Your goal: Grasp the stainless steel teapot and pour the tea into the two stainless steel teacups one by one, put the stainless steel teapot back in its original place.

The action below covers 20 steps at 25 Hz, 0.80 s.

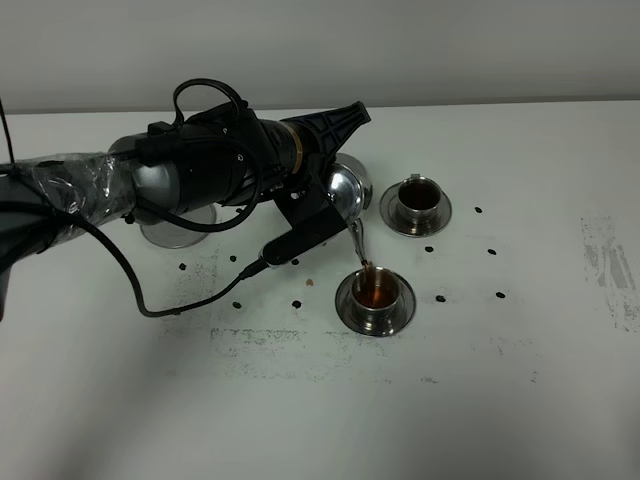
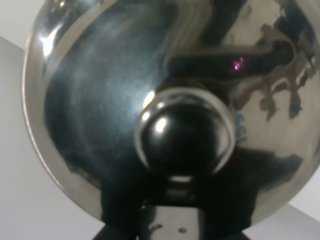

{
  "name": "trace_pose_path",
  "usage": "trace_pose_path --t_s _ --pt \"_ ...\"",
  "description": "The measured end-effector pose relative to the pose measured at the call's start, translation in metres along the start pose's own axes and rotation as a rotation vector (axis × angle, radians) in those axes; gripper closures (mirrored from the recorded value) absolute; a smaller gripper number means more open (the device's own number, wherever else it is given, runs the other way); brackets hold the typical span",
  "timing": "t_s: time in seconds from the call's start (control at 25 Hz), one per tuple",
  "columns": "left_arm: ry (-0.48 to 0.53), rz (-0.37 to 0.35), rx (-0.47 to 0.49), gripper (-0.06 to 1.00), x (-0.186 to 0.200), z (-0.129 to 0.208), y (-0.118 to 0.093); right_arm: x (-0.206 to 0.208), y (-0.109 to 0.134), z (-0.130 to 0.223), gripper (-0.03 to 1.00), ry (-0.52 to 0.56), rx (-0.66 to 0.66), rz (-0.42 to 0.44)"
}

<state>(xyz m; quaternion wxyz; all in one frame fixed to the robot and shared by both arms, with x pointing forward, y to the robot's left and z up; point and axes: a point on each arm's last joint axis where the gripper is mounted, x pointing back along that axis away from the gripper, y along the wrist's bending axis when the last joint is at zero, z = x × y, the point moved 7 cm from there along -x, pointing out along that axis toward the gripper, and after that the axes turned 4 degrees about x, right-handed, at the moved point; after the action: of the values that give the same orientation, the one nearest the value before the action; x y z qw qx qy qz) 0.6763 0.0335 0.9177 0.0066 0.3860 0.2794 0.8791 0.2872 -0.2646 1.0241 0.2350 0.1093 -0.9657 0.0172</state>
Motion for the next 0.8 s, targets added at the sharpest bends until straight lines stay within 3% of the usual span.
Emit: trace_pose_path --t_s 0.8 --pt "0.008 -0.018 -0.058 0.77 0.0000 0.0012 0.0030 0.0000 0.0000 0.0000 0.74 0.000 0.000 0.000"
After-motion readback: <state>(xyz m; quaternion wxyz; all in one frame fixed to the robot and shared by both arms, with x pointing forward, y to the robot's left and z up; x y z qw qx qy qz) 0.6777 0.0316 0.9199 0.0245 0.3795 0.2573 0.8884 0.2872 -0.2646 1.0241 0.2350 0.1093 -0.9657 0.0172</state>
